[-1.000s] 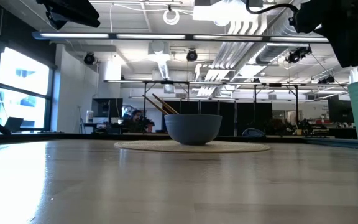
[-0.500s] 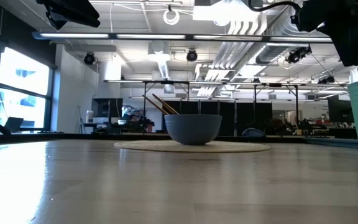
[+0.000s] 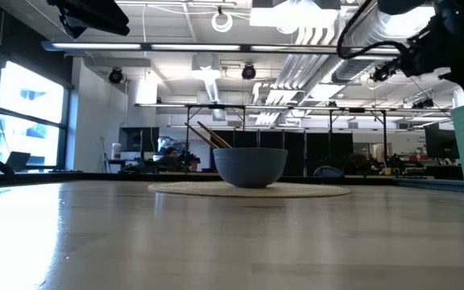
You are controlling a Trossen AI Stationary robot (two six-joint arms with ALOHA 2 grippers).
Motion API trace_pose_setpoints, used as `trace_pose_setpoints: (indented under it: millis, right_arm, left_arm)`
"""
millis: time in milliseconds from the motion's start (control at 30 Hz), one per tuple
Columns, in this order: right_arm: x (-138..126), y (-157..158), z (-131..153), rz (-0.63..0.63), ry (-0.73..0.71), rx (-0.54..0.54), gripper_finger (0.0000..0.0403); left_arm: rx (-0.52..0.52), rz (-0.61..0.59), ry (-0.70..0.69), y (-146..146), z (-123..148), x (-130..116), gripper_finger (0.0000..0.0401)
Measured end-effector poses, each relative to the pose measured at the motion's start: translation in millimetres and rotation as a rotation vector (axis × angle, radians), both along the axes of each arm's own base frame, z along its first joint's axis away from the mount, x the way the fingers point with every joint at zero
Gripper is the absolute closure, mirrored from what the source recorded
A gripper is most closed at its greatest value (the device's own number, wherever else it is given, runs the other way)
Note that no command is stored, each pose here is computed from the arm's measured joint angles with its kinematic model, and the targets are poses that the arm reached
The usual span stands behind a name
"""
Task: Pick & Place Utensil
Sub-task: Put the green cup on the brown mat to the top right of the blue bowl
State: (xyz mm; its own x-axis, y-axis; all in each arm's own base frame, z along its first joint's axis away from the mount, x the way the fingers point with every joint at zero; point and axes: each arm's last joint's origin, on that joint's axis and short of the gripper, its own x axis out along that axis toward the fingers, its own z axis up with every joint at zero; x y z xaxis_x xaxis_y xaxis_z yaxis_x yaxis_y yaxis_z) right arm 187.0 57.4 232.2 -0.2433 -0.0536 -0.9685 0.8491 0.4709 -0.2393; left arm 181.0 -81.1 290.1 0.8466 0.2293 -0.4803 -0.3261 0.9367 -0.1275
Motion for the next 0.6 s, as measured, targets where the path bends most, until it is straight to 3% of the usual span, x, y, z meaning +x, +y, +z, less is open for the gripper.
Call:
trace_pose_setpoints:
  millis: [367, 600]
  right_arm:
    - [0.6, 0.5, -2.3, 0.028, -0.006, 0.020, 0.0270]
    - [1.5, 0.9, -0.5, 0.042, -0.012, 0.028, 0.0309]
  left_arm:
    - [0.000, 0.000, -0.001, -0.1, 0.1, 0.0, 0.0305]
    - [0.000, 0.001, -0.001, 0.0, 0.1, 0.0, 0.0305]
